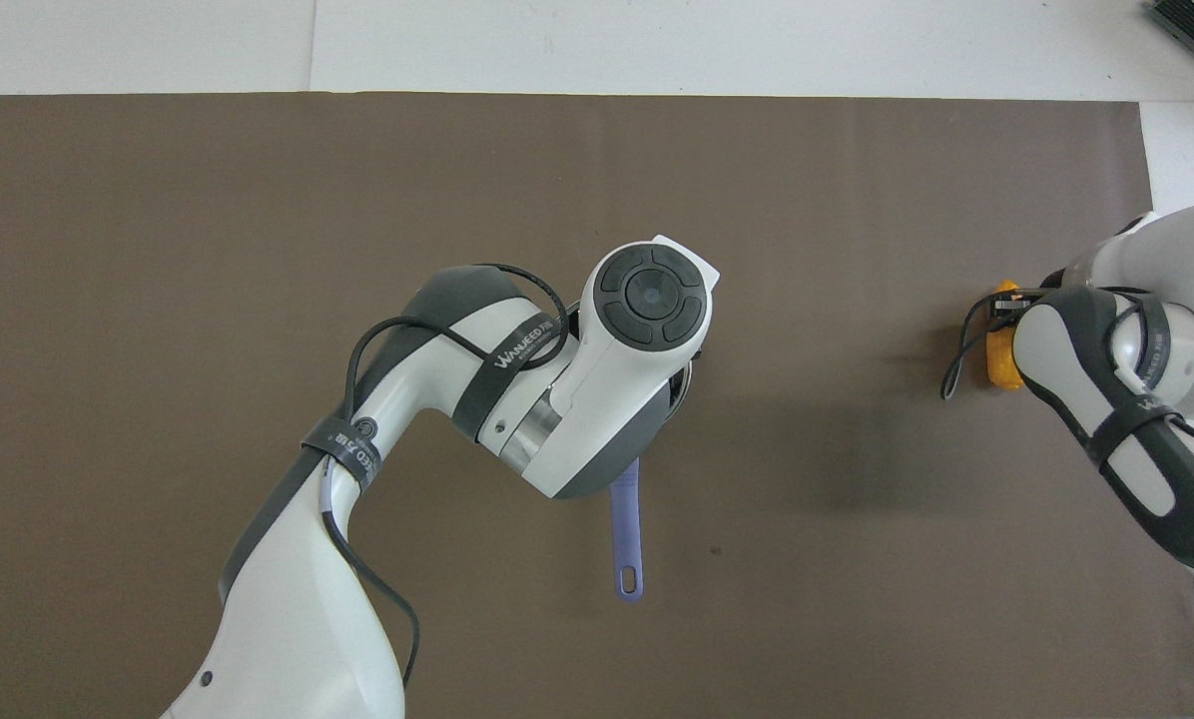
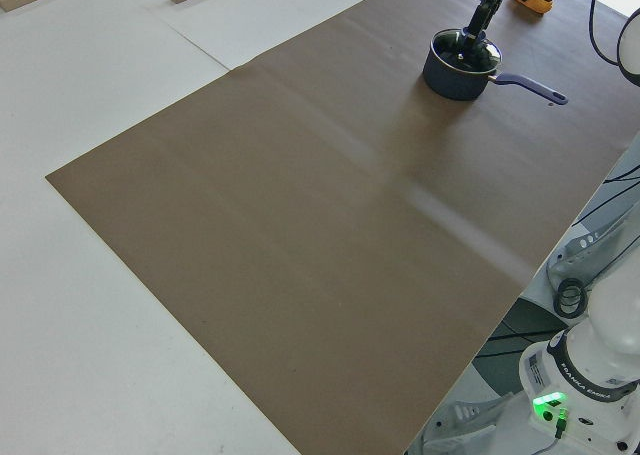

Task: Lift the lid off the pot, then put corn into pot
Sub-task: 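Grasp the lid knob with the left gripper while the right gripper grasps the corn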

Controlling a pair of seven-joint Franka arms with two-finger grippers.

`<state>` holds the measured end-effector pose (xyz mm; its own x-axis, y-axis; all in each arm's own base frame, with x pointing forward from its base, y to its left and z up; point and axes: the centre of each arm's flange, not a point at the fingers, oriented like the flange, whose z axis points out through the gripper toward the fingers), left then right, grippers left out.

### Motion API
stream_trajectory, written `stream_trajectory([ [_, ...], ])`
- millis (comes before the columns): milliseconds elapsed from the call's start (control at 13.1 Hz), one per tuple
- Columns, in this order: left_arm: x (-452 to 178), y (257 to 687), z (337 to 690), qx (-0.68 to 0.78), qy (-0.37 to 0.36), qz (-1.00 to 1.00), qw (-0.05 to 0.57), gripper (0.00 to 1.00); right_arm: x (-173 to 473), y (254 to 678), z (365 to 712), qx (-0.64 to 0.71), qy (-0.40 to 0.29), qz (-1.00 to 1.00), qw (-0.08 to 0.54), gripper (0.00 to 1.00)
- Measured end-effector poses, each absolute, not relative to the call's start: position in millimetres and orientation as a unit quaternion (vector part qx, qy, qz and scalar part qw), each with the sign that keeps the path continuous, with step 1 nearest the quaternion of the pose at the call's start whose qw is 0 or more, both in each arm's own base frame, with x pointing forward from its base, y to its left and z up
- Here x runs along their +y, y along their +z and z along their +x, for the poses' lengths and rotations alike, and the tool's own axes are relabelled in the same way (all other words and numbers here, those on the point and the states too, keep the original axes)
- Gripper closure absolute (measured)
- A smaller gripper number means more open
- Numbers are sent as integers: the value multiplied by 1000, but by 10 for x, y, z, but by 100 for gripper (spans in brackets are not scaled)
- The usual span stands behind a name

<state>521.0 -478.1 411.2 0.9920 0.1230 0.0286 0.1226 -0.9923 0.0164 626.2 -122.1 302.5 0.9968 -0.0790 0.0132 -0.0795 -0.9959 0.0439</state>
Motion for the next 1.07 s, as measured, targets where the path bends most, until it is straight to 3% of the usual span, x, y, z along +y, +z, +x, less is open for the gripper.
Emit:
stream_trajectory([
  [305,-4785,4088,5210,63,13,998,7,4,-1115,3033,6288,-27,7,999,23,61],
  [381,-4786,4088,5209,64,12,998,8,11,-1122,3052,6299,-21,9,999,23,61],
  [457,-4787,4088,5208,64,12,998,8,11,-1127,3075,6314,-19,11,999,23,61],
  [533,-4788,4088,5208,65,11,998,9,19,-1128,3091,6324,-18,13,999,24,61],
  [610,-4788,4088,5208,65,11,998,9,19,-1129,3095,6326,-18,13,999,24,61],
  [762,-4783,4093,5213,65,12,998,9,40,-1128,3095,6327,-18,14,999,24,61],
  [1067,-4783,4094,5214,66,12,998,9,40,-1130,3121,6341,-17,15,999,24,61],
])
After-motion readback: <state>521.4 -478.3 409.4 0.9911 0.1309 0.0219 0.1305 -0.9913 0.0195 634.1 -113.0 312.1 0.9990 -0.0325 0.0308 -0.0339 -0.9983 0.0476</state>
